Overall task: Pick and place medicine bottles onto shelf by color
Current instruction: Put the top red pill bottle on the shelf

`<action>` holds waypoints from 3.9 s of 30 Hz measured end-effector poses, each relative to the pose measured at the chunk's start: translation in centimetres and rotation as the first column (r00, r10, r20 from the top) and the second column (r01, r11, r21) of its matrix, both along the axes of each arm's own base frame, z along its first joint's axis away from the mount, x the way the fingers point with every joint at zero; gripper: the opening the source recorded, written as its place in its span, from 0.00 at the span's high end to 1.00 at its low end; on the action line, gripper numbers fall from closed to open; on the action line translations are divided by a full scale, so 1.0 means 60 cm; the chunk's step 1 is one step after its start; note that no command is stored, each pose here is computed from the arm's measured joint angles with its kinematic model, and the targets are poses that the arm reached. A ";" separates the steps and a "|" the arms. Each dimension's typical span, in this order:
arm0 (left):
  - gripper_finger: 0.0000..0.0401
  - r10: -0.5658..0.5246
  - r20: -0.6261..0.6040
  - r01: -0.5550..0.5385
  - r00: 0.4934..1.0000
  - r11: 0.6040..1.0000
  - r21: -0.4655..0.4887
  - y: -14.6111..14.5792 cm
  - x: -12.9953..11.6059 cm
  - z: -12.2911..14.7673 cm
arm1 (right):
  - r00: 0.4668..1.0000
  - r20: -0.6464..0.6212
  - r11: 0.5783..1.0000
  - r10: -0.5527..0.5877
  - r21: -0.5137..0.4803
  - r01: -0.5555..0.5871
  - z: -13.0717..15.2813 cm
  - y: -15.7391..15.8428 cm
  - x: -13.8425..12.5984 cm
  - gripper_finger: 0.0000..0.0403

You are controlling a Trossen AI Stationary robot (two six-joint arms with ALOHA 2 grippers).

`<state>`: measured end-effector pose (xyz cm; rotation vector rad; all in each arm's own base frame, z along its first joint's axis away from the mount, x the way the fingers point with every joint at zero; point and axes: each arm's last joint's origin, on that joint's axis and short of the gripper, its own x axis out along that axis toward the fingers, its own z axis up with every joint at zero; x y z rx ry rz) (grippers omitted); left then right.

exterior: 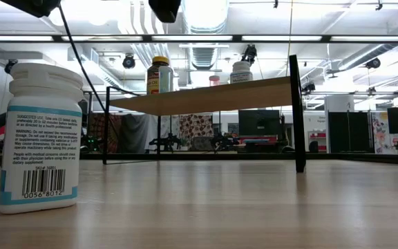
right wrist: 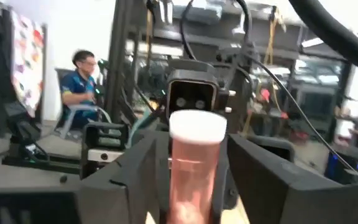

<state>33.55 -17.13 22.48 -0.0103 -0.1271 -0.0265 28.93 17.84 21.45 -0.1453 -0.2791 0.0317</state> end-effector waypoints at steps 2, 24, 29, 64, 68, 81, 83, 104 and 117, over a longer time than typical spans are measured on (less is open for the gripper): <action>0.79 0.008 -0.027 -0.008 1.000 1.000 0.011 -0.001 -0.001 -0.003 | 0.998 -0.046 1.000 -0.029 -0.007 0.029 0.010 -0.001 -0.005 0.50; 0.78 0.101 -0.082 -0.098 0.992 0.994 0.041 0.001 -0.002 -0.013 | 0.797 -0.596 0.992 -0.093 -0.126 0.021 0.113 0.009 0.000 0.50; 0.78 0.101 -0.084 -0.098 0.991 0.994 0.043 0.001 -0.002 -0.014 | 0.795 -0.599 0.991 -0.096 -0.132 0.021 0.128 0.012 0.006 0.50; 0.78 0.097 -0.089 -0.094 0.991 0.995 0.046 0.000 -0.002 -0.014 | 0.791 -0.602 0.990 -0.107 -0.137 0.030 0.135 0.010 0.004 0.74; 0.72 0.096 -0.076 -0.094 0.992 0.995 0.035 0.001 -0.001 -0.011 | 0.778 -0.618 0.988 -0.115 -0.151 0.026 0.132 0.007 0.003 0.74; 0.53 0.110 -0.057 -0.103 0.992 0.988 0.118 0.006 -0.011 0.017 | 0.714 -0.686 0.989 -0.143 -0.126 0.077 0.164 -0.011 -0.014 0.74; 0.53 0.113 -0.078 -0.100 0.991 0.984 0.149 0.010 -0.018 0.028 | 0.712 -0.685 0.988 -0.152 -0.124 0.091 0.178 -0.019 -0.021 0.74; 0.53 0.118 -0.146 -0.084 0.982 0.972 0.222 0.065 -0.119 0.154 | 0.603 -0.706 0.888 -0.372 -0.083 0.451 0.166 -0.223 -0.005 0.74; 0.53 0.119 -0.163 -0.080 0.979 0.970 0.230 0.077 -0.141 0.149 | 0.526 -0.744 0.814 -0.412 -0.041 0.579 0.124 -0.303 0.005 0.74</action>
